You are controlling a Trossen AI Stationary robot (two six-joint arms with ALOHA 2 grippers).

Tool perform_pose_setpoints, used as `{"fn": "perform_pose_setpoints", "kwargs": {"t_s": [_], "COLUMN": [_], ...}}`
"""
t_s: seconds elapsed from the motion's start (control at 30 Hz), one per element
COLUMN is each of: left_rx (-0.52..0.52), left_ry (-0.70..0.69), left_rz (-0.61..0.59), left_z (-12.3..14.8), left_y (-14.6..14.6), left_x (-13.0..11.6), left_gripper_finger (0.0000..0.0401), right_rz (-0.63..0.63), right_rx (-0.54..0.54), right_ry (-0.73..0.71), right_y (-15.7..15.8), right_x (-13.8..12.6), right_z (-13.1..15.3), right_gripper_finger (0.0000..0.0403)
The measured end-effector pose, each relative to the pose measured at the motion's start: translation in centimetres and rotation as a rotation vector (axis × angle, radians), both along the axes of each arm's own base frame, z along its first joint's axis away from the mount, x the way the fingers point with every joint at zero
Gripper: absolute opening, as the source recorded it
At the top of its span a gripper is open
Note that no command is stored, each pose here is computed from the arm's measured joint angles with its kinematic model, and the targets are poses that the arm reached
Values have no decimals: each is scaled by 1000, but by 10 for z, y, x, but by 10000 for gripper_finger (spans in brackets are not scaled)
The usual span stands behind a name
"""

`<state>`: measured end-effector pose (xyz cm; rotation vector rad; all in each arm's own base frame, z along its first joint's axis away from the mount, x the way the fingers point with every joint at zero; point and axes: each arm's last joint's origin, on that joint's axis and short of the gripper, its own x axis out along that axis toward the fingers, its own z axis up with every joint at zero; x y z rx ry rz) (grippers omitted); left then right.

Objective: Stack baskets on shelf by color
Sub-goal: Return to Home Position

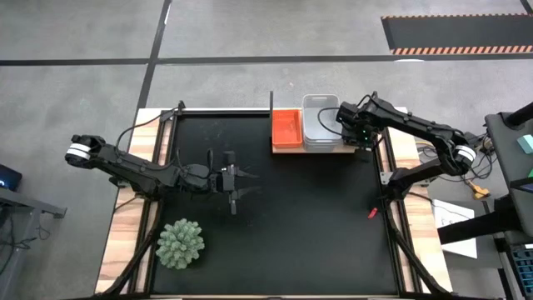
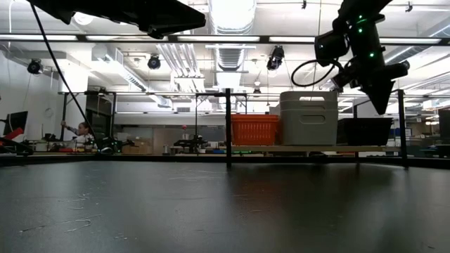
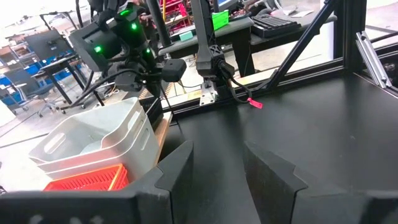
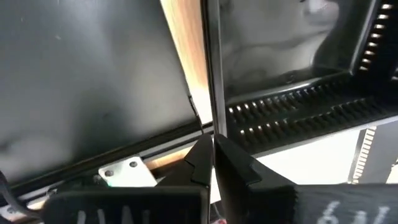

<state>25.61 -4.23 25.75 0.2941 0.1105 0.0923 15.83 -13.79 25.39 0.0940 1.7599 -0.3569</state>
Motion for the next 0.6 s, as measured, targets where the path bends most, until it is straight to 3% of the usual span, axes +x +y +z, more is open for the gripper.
{"fn": "perform_pose_setpoints", "kwargs": {"t_s": [0.43, 0.6], "left_rx": [0, 0], "left_ry": [0, 0], "left_rz": [0, 0], "left_z": [0, 0], "left_y": [0, 0], "left_x": [0, 0], "left_gripper_finger": [123, 123], "right_rz": [-40, -58], "right_rx": [-36, -84], "right_ry": [-26, -69], "right_y": [-1, 0], "right_x": [1, -1], "right_z": [-3, 9], "right_gripper_finger": [9, 9]}}
